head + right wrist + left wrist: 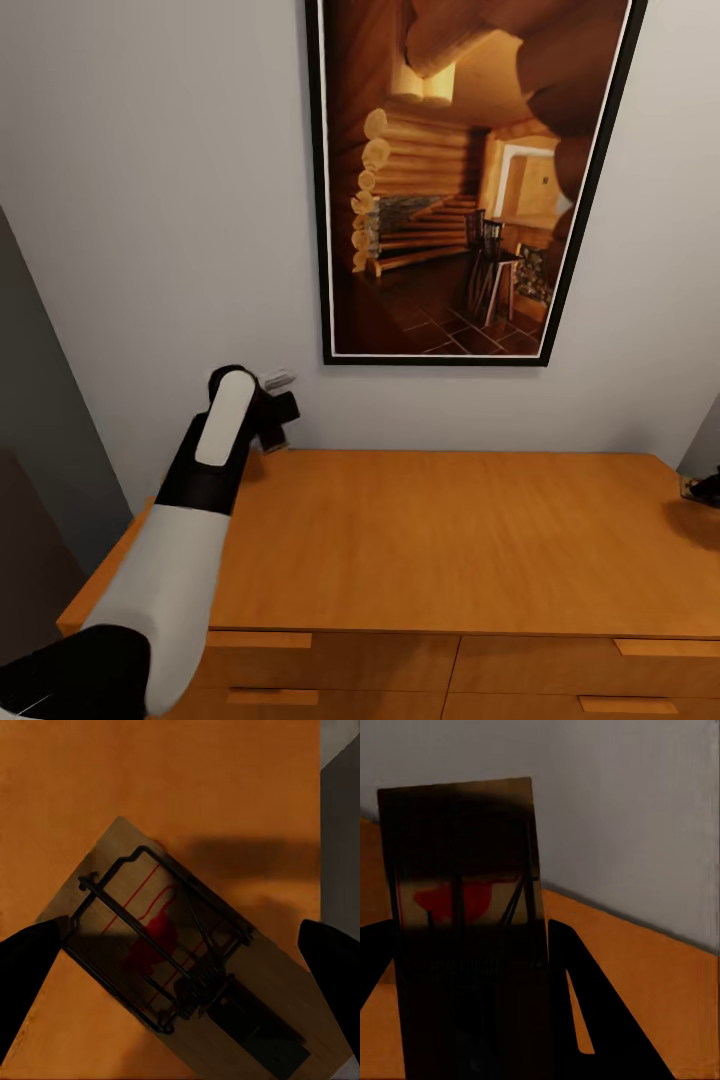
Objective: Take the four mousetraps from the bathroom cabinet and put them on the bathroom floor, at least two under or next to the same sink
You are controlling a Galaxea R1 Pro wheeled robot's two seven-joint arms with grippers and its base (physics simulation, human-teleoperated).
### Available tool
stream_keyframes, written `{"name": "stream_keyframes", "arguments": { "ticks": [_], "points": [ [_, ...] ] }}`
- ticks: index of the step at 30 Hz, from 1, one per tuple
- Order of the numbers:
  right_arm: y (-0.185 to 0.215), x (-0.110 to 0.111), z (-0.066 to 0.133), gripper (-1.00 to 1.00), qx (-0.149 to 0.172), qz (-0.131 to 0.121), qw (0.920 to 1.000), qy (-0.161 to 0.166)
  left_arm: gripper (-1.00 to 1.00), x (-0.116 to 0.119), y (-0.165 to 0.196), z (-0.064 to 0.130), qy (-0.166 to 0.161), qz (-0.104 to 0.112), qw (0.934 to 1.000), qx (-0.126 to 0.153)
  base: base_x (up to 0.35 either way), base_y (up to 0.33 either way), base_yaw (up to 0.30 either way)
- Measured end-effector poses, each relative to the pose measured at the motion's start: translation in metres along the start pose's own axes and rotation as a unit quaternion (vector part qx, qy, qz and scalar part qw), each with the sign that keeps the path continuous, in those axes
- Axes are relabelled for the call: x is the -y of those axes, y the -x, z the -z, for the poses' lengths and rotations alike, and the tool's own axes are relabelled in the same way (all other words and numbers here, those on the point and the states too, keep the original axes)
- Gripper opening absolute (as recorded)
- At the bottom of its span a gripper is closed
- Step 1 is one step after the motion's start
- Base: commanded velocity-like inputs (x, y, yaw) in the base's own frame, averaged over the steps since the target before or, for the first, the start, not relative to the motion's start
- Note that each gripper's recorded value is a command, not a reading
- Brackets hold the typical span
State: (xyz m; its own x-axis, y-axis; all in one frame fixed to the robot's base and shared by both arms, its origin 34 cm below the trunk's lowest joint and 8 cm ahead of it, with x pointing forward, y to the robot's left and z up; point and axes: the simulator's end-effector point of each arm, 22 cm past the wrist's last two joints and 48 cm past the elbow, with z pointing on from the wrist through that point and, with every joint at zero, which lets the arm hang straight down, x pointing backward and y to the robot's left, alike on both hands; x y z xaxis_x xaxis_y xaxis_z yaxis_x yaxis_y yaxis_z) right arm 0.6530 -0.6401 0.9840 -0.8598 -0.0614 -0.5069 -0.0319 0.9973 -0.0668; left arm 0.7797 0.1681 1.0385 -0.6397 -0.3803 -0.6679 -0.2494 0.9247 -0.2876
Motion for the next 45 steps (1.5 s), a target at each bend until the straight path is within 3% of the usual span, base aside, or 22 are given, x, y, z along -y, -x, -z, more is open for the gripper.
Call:
{"name": "stream_keyframes", "arguments": {
  "ticks": [5, 16, 24, 37, 40, 42, 45],
  "points": [
    [0.007, -0.023, -0.01, -1.0, 0.001, 0.007, 0.9997, 0.025, -1.0, 0.018, -0.019, -0.007, -0.017, -0.03, 0.9991, -0.022, 0.0, 0.0, 0.0],
    [0.015, -0.05, -0.023, -1.0, 0.003, 0.016, 0.9987, 0.048, -1.0, 0.024, -0.027, -0.01, -0.021, -0.043, 0.9984, -0.031, 0.0, 0.0, 0.0],
    [0.016, -0.054, -0.025, -1.0, 0.003, 0.017, 0.9985, 0.051, -1.0, 0.037, -0.045, -0.017, -0.028, -0.066, 0.9962, -0.05, 0.0, 0.0, 0.0],
    [0.019, -0.056, -0.024, -1.0, 0.007, 0.019, 0.9983, 0.054, -1.0, 0.041, -0.05, -0.017, -0.036, -0.067, 0.9956, -0.055, 0.0, 0.0, 0.0],
    [0.034, -0.063, -0.016, -1.0, 0.025, 0.033, 0.9977, 0.054, -1.0, 0.039, -0.05, -0.018, -0.033, -0.067, 0.9956, -0.056, 0.0, 0.0, 0.0],
    [0.056, -0.082, -0.008, -1.0, 0.054, 0.05, 0.9952, 0.065, -1.0, 0.039, -0.05, -0.019, -0.032, -0.067, 0.9956, -0.057, 0.0, 0.0, 0.0],
    [0.076, -0.109, -0.004, -1.0, 0.079, 0.056, 0.9913, 0.089, -1.0, 0.039, -0.051, -0.019, -0.032, -0.067, 0.9956, -0.057, 0.0, 0.0, 0.0]
  ]
}}
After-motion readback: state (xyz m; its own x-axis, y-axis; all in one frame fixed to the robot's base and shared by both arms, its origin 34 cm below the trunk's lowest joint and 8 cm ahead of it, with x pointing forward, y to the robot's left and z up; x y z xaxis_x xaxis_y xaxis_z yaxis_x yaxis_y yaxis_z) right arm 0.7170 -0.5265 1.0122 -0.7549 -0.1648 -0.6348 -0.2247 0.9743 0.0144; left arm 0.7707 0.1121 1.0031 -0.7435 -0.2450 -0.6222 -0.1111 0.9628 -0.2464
